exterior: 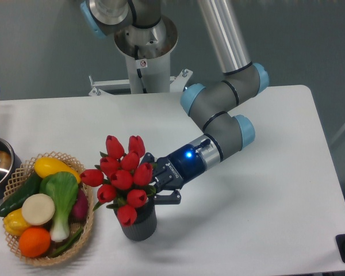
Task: Insert the flowers into the vase
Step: 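Hold the tulips steady inside the vase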
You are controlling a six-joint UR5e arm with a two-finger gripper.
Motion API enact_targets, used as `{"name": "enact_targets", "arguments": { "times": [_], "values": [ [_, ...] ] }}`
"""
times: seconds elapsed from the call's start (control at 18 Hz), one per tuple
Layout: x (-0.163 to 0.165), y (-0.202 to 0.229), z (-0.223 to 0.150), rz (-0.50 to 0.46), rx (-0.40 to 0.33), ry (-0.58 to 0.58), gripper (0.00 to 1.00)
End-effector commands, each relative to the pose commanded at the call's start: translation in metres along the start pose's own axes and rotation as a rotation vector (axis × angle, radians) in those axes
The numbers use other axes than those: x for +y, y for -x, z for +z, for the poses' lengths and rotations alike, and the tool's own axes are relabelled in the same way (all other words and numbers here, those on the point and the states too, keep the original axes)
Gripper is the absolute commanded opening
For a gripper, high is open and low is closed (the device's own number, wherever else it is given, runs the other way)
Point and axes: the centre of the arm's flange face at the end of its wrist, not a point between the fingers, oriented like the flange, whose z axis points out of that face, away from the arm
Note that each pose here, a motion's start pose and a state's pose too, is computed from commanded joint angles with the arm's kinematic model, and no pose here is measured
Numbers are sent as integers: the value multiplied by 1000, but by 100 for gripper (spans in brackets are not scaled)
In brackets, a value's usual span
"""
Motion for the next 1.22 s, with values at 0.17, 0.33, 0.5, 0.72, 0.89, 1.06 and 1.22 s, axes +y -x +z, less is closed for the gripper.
{"name": "enact_targets", "arguments": {
  "times": [0.17,0.33,0.5,0.72,0.89,1.06,1.22],
  "values": [
    [1,0,1,-2,1,2,27],
    [5,0,1,-6,1,2,27],
    [7,1,1,-9,1,2,27],
    [11,1,-1,-15,-1,3,27],
    [13,2,-1,-17,-1,6,27],
    [13,2,-4,-20,-7,6,27],
    [16,2,-4,-23,-6,6,27]
  ]
}}
